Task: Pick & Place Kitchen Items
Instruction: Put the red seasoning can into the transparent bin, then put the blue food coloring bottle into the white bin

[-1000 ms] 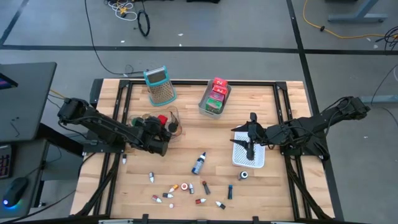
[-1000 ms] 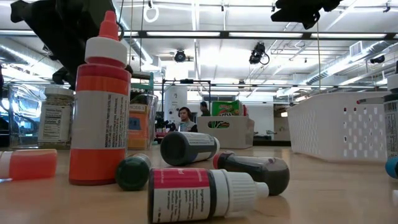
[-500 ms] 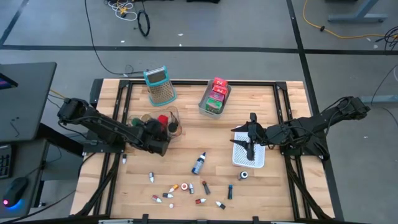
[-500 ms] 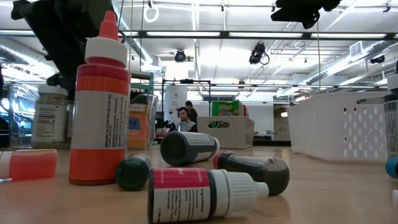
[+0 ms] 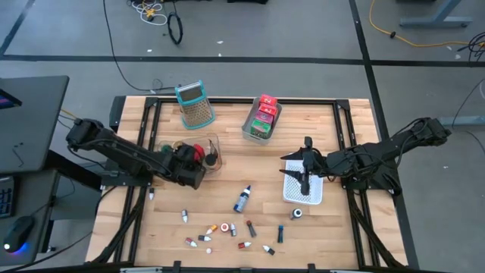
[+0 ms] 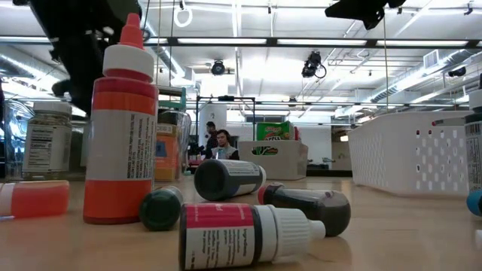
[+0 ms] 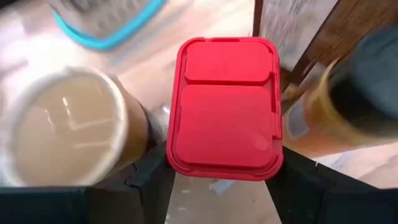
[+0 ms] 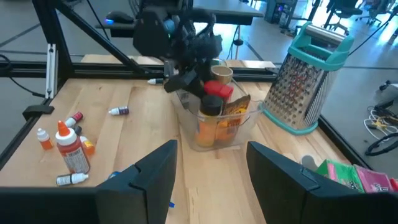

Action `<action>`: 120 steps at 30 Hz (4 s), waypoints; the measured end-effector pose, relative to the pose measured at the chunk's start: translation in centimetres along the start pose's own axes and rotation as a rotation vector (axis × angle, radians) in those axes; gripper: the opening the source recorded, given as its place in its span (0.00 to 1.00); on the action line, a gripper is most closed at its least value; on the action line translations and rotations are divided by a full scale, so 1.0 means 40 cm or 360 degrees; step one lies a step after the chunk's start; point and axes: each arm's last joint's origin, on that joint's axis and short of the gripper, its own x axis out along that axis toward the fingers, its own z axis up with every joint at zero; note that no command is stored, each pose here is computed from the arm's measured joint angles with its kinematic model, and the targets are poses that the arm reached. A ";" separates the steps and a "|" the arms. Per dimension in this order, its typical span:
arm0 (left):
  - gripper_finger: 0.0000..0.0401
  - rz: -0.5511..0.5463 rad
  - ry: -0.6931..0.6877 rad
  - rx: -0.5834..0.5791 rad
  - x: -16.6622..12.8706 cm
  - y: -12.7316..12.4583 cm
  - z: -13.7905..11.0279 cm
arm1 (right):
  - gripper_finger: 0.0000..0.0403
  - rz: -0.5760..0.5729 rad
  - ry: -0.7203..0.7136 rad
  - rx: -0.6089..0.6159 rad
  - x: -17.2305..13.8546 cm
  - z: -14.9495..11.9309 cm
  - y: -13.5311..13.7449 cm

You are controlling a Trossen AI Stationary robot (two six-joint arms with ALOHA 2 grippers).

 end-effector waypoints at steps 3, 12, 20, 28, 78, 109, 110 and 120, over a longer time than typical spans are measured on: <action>0.58 0.0003 -0.0030 0.0030 -0.041 0.007 0.022 | 0.50 -0.0001 -0.0002 0.0061 0.000 0.000 0.000; 0.58 -0.0085 -0.0096 0.0054 -0.090 0.009 0.053 | 0.50 0.0001 -0.0012 0.0149 0.000 0.002 0.000; 0.54 0.0029 0.0029 0.0059 -0.028 0.012 -0.004 | 0.50 0.0037 0.0075 0.0247 0.029 -0.018 0.016; 0.53 0.0016 -0.0008 0.0121 -0.030 0.007 0.000 | 0.50 0.0024 0.0077 0.0234 0.075 -0.031 0.035; 0.53 0.0126 -0.1024 0.0569 -0.243 0.003 0.222 | 0.59 0.0859 0.0644 -0.0436 0.509 -0.312 0.034; 0.53 0.0042 -0.0961 0.0544 -0.237 0.002 0.223 | 0.32 0.0902 0.0556 -0.0429 0.503 -0.290 0.046; 0.53 0.0037 -0.0959 0.0544 -0.237 0.002 0.223 | 0.33 0.0878 0.0563 -0.0454 0.495 -0.280 0.045; 0.53 -0.0028 -0.0918 0.0537 -0.235 -0.001 0.221 | 0.32 0.0314 0.0933 -0.0932 0.289 -0.102 0.004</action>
